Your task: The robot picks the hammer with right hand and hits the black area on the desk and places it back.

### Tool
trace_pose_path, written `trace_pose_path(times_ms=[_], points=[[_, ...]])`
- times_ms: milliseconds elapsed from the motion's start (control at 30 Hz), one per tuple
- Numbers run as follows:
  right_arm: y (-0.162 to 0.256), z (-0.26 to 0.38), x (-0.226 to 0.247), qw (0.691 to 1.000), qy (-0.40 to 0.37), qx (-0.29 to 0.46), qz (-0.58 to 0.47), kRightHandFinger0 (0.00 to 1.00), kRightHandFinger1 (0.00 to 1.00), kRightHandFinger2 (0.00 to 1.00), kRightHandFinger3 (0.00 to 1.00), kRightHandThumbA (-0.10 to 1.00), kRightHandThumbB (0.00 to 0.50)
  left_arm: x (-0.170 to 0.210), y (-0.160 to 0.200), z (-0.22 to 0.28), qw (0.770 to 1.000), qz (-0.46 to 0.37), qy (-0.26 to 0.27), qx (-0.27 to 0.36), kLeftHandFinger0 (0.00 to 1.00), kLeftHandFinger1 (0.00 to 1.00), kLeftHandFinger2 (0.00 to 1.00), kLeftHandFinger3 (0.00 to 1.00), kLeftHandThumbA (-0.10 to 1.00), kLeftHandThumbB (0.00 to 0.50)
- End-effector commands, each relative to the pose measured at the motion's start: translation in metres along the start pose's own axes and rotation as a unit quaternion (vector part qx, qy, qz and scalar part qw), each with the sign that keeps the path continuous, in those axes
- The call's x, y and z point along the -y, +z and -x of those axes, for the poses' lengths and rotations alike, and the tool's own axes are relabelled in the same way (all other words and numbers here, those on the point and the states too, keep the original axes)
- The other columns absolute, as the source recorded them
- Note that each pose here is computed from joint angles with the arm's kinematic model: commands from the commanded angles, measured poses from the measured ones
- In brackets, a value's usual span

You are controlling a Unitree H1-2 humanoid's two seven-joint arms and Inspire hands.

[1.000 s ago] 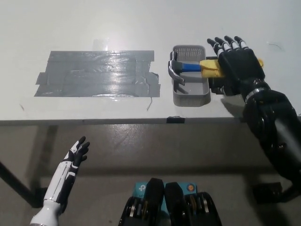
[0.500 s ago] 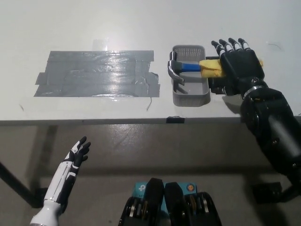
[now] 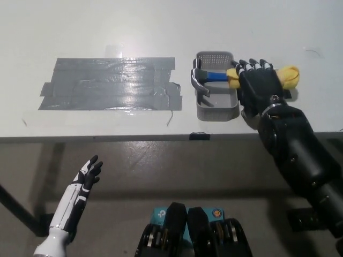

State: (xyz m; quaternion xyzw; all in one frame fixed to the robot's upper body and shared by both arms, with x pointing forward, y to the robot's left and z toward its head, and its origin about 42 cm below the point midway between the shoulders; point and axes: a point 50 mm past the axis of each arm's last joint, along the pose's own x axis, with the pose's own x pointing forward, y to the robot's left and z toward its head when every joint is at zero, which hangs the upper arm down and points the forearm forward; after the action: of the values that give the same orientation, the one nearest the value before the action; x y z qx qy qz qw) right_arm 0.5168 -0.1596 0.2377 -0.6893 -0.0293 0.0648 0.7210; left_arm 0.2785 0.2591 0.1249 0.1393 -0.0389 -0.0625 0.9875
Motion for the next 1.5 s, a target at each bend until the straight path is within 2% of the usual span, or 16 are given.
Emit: trace_pose_path(times_ms=[0, 100, 133, 167, 200, 267, 300, 400, 533, 600, 900, 967, 1000, 1100, 1133, 1467], points=[[0.006, -0.014, 0.043, 0.998, -0.060, 0.003, -0.021, 1.00, 1.00, 1.00, 1.00, 0.99, 0.498, -0.009, 0.013, -0.002, 0.999, -0.011, 0.006, 0.036, 1.00, 1.00, 1.00, 1.00, 0.99, 0.056], [0.007, -0.019, 0.044, 0.996, -0.087, -0.015, -0.001, 1.00, 1.00, 1.00, 1.00, 0.95, 0.482, -0.010, 0.014, -0.002, 0.999, -0.012, 0.006, 0.035, 1.00, 1.00, 1.00, 1.00, 0.98, 0.050], [0.006, -0.022, 0.043, 0.993, -0.114, -0.025, 0.028, 1.00, 1.00, 1.00, 1.00, 0.84, 0.394, -0.009, 0.014, -0.002, 0.999, -0.013, 0.005, 0.036, 1.00, 1.00, 1.00, 1.00, 0.99, 0.050], [0.005, -0.024, 0.041, 0.988, -0.146, -0.031, 0.036, 0.81, 0.76, 0.81, 0.95, 0.44, 0.313, -0.010, 0.014, -0.002, 0.999, -0.015, 0.005, 0.037, 1.00, 1.00, 1.00, 1.00, 1.00, 0.051], [0.004, -0.026, 0.038, 0.983, -0.174, -0.036, 0.041, 0.35, 0.29, 0.48, 0.67, 0.03, 0.333, -0.010, 0.014, -0.002, 0.999, -0.016, 0.006, 0.036, 1.00, 1.00, 1.00, 1.00, 1.00, 0.052], [-0.002, -0.029, 0.030, 0.975, -0.209, -0.039, 0.057, 0.01, 0.01, 0.12, 0.42, -0.10, 0.295, -0.011, 0.013, -0.001, 0.999, -0.015, 0.006, 0.037, 1.00, 1.00, 1.00, 1.00, 1.00, 0.051], [-0.008, -0.029, 0.026, 0.975, -0.216, -0.031, 0.048, 0.00, 0.00, 0.07, 0.24, -0.10, 0.286, -0.011, 0.014, -0.001, 0.999, -0.011, 0.006, 0.039, 1.00, 1.00, 1.00, 1.00, 0.99, 0.043], [-0.018, -0.029, 0.024, 0.969, -0.245, -0.023, 0.036, 0.00, 0.08, 0.43, 0.23, -0.10, 0.289, -0.014, 0.015, -0.003, 0.999, -0.018, 0.006, 0.043, 0.99, 1.00, 1.00, 1.00, 0.99, 0.035], [-0.025, -0.028, 0.030, 0.968, -0.248, -0.020, 0.020, 0.00, 0.00, 0.28, 0.35, -0.10, 0.317, -0.015, 0.016, -0.004, 0.999, -0.020, 0.006, 0.041, 0.97, 1.00, 1.00, 1.00, 1.00, 0.040], [-0.028, -0.027, 0.029, 0.967, -0.254, -0.014, 0.009, 0.00, 0.00, 0.25, 0.27, -0.10, 0.309, -0.015, 0.015, -0.003, 0.999, -0.024, 0.004, 0.039, 0.96, 1.00, 1.00, 1.00, 1.00, 0.032], [-0.034, -0.029, 0.035, 0.967, -0.237, -0.023, -0.086, 0.00, 0.00, 0.34, 0.22, -0.10, 0.225, -0.017, 0.018, -0.005, 0.998, -0.033, 0.002, 0.045, 0.90, 1.00, 1.00, 1.00, 1.00, 0.002], [-0.033, -0.031, 0.053, 0.964, -0.204, -0.008, -0.171, 0.00, 0.18, 0.76, 0.18, -0.10, 0.182, -0.019, 0.018, -0.005, 0.998, -0.032, 0.003, 0.046, 0.90, 0.99, 1.00, 1.00, 1.00, 0.005], [-0.034, -0.032, 0.063, 0.961, -0.180, -0.001, -0.209, 0.00, 0.27, 0.81, 0.20, -0.10, 0.188, -0.020, 0.019, -0.005, 0.998, -0.035, 0.003, 0.046, 0.89, 0.98, 1.00, 1.00, 1.00, 0.004], [-0.036, -0.033, 0.101, 0.945, -0.112, 0.004, -0.308, 0.00, 0.52, 0.90, 0.74, -0.10, 0.170, -0.021, 0.019, -0.007, 0.998, -0.034, 0.002, 0.045, 0.87, 0.96, 0.97, 1.00, 1.00, 0.027], [-0.037, -0.033, 0.121, 0.934, -0.086, 0.006, -0.346, 0.01, 0.54, 0.91, 0.79, -0.10, 0.173, -0.022, 0.019, -0.008, 0.998, -0.034, 0.002, 0.047, 0.86, 0.95, 0.96, 1.00, 1.00, 0.030], [-0.070, -0.041, 0.186, 0.860, 0.051, 0.043, -0.505, 0.00, 0.43, 0.82, 0.97, -0.10, 0.198, -0.021, 0.020, -0.011, 0.998, -0.039, -0.002, 0.049, 0.81, 0.88, 0.88, 1.00, 1.00, 0.061]])
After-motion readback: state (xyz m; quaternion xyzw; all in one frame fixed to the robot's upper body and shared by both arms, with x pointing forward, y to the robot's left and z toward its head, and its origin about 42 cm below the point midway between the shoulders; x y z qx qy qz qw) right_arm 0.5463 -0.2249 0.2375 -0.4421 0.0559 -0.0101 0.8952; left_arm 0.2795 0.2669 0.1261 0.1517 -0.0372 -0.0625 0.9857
